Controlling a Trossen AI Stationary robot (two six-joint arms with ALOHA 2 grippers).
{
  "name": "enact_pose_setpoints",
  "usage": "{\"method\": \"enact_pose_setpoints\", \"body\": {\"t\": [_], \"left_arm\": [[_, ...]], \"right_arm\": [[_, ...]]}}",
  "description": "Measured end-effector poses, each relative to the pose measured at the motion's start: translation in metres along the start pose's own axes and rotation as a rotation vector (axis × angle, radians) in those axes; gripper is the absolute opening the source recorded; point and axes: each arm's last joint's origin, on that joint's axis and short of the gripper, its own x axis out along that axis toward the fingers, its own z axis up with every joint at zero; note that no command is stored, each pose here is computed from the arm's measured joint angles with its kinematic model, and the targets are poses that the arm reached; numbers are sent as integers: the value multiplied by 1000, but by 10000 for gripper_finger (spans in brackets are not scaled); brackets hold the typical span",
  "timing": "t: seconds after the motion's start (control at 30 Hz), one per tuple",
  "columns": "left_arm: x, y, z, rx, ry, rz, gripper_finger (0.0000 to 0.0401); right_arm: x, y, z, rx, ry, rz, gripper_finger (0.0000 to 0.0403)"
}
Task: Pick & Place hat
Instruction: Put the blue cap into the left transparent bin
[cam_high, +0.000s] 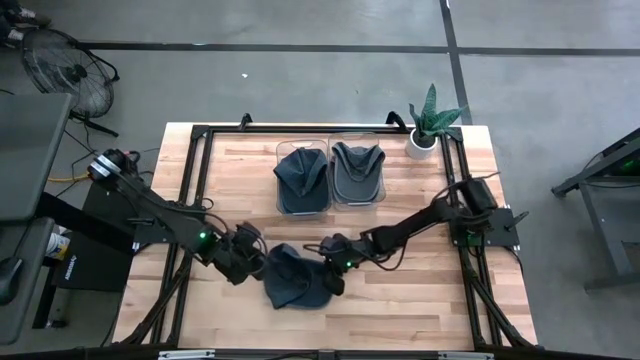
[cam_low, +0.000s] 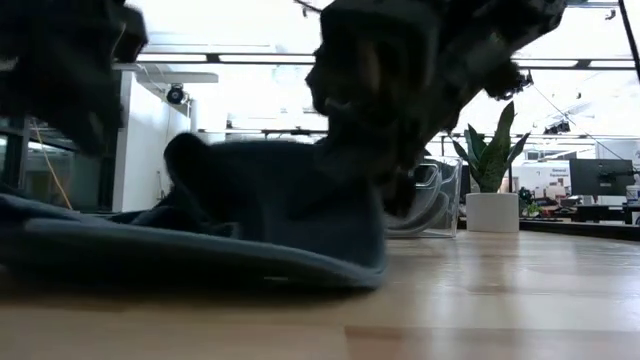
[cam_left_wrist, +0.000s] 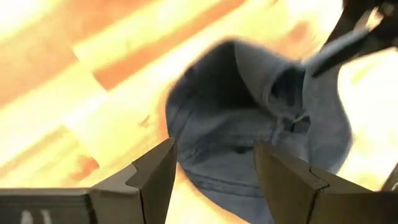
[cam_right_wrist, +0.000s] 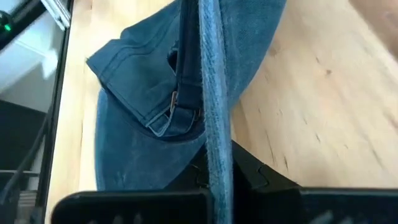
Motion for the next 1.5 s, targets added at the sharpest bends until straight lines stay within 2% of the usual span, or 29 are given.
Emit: {"method": "enact_pose_setpoints", "body": {"t": [0.17, 0.43, 0.93, 1.07, 1.27, 1.5], "left_arm": [[-26, -13, 16, 11, -116, 30, 209], [-51, -31, 33, -3, -311, 18, 209], [-95, -58, 62, -117, -758, -62, 209], [-98, -62, 67, -197, -864, -97, 209], [-93, -66, 86, -319, -880, -121, 209], [-85, -64, 109, -408, -834, -128, 209]], "right_arm": [[-25, 18, 5, -62, -35, -64, 5], [-81, 46, 26, -112, -230, -150, 5], [-185, 48, 61, -39, -573, -425, 5], [-205, 44, 72, -31, -661, -467, 5], [-219, 39, 91, -44, -770, -471, 5], [-222, 26, 103, -28, -807, -508, 5]]}}
